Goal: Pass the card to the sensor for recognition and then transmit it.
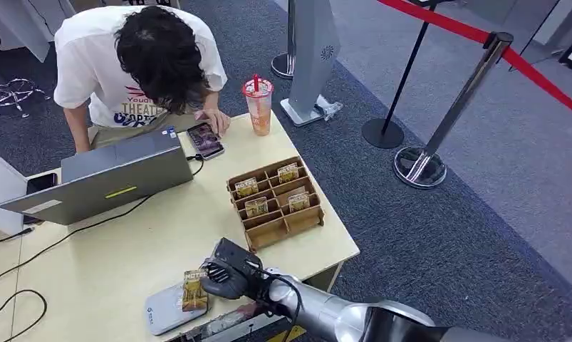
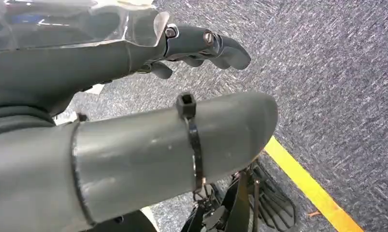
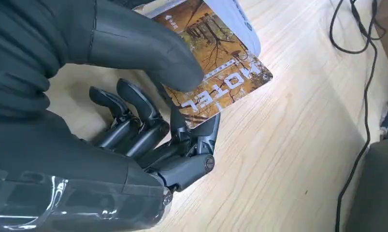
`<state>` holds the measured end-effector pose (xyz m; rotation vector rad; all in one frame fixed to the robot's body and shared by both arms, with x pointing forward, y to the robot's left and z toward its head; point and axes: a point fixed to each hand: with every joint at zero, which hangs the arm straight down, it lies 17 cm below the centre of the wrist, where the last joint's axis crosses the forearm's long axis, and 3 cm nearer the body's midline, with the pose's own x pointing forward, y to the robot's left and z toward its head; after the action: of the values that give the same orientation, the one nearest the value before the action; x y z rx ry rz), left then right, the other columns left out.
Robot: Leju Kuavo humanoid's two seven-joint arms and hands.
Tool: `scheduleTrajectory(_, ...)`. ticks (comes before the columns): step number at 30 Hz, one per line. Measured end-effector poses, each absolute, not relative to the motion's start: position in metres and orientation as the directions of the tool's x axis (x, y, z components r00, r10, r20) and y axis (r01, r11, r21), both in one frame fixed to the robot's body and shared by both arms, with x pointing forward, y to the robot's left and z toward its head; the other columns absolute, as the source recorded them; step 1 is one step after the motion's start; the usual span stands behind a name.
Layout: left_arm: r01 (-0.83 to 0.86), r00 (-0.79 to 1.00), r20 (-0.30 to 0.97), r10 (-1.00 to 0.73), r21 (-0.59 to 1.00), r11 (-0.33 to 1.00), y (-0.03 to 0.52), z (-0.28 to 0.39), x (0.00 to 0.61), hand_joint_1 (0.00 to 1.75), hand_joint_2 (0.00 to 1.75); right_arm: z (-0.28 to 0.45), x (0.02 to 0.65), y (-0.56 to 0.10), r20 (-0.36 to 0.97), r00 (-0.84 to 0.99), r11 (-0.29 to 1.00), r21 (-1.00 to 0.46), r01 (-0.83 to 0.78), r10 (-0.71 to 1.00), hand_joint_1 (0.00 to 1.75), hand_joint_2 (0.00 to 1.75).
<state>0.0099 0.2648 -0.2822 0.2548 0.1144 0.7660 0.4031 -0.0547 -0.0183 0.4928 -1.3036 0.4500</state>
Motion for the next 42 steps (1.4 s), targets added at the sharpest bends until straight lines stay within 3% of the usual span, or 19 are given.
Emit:
scheduleTrajectory(17,-0.673,0.712,-0.013,0.702,0.27,0.688,0.264,-0.282,0.007,0.0,0.0,0.052,0.43,-0.085,0.991,0.054,0.854,0.133,-0.503,-0.122,1.75,1.75)
scheduleTrajectory(32,-0.68,0.708,-0.016,0.706,0.256,0.687,0.262,-0.283,0.006,0.0,0.0,0.194,0.453,-0.124,0.909,-0.262,0.876,0.184,-0.445,-0.324,1.75,1.75)
scheduleTrajectory(38,-0.682,0.705,-0.017,0.709,0.258,0.684,0.262,-0.283,0.005,0.0,0.0,0.224,0.456,-0.137,0.877,-0.35,0.891,0.166,-0.422,-0.329,1.75,1.75)
scheduleTrajectory(42,-0.688,0.697,-0.019,0.717,0.263,0.676,0.262,-0.283,0.004,0.0,0.0,0.241,0.464,-0.143,0.865,-0.454,0.943,0.061,-0.327,-0.213,1.75,1.75)
